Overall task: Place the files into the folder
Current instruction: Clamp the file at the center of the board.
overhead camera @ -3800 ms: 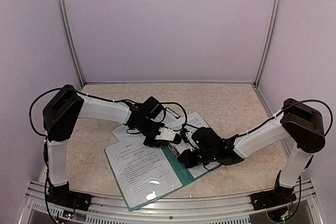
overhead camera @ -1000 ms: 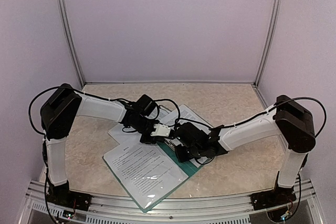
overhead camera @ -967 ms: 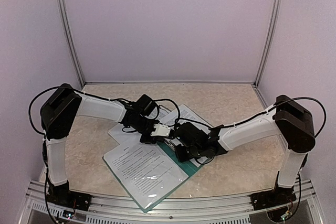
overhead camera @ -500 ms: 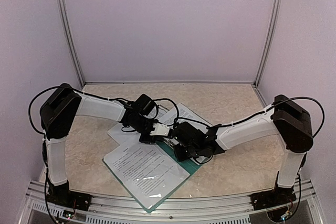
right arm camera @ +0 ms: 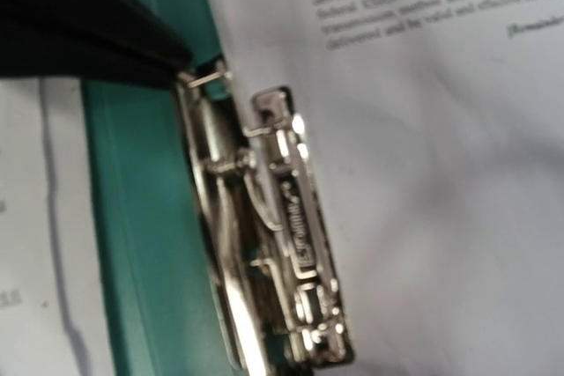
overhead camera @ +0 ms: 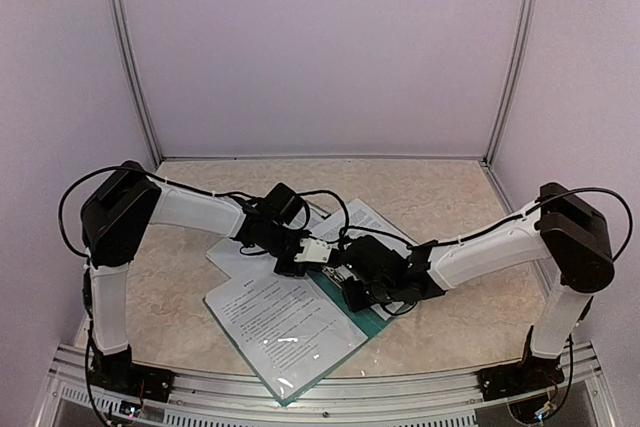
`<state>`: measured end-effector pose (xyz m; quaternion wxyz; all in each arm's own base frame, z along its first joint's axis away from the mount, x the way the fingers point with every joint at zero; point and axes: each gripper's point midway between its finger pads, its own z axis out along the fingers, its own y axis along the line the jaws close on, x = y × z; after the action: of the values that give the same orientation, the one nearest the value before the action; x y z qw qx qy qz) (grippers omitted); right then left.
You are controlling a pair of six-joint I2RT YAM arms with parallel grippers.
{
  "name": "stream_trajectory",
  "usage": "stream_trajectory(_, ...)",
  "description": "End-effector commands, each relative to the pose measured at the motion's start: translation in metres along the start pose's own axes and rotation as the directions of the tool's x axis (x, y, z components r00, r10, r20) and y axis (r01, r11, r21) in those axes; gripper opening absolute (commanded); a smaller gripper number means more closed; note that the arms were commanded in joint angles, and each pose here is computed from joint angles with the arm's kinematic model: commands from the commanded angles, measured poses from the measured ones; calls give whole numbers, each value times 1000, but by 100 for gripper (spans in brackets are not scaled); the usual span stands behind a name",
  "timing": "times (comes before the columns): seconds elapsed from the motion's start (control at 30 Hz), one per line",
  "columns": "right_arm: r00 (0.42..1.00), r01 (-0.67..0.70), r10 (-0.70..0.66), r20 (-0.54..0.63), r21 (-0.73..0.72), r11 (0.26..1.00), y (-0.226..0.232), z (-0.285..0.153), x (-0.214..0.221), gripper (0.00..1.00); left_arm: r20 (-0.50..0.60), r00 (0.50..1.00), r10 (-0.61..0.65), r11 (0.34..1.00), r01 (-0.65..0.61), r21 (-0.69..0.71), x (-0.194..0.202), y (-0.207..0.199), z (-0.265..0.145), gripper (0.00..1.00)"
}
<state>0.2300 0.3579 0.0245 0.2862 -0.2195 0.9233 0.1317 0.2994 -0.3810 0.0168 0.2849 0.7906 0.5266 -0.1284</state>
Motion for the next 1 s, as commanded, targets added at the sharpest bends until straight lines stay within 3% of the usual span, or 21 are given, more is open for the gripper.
stream_trajectory(0.0,911,247,-264,-315,-94,964,0,-13,103,3,22,986,-162,940,148,308,-24,-93,26,0)
stream_trajectory(0.2,953,188,-214,-215,-134,973,5,-29,77,10,29,987,-159,942,142,304,-26,-91,24,0)
stream_trajectory(0.5,976,117,-137,-168,-128,985,-4,-29,70,29,59,983,-173,947,149,284,-38,-81,19,1)
stream_trajectory(0.63,991,77,-88,-103,-105,991,-14,-41,57,36,98,977,-188,953,158,258,-48,-72,12,13)
stream_trajectory(0.73,996,61,-66,-60,-83,995,-24,-51,49,38,131,972,-197,963,166,212,-57,-56,1,27)
stream_trajectory(0.87,997,57,-60,-43,-68,996,-30,-58,44,37,180,960,-216,968,186,168,-66,-35,-15,55)
stream_trajectory(0.9,997,57,-59,-43,-62,996,-32,-58,43,37,189,957,-220,969,192,158,-68,-31,-20,82)
stream_trajectory(0.93,998,52,-55,-39,-59,997,-33,-59,42,37,195,954,-229,968,202,149,-69,-26,-23,97)
stream_trajectory(0.97,998,49,-51,-32,-59,997,-33,-60,41,37,204,952,-229,970,204,135,-72,-21,-29,98)
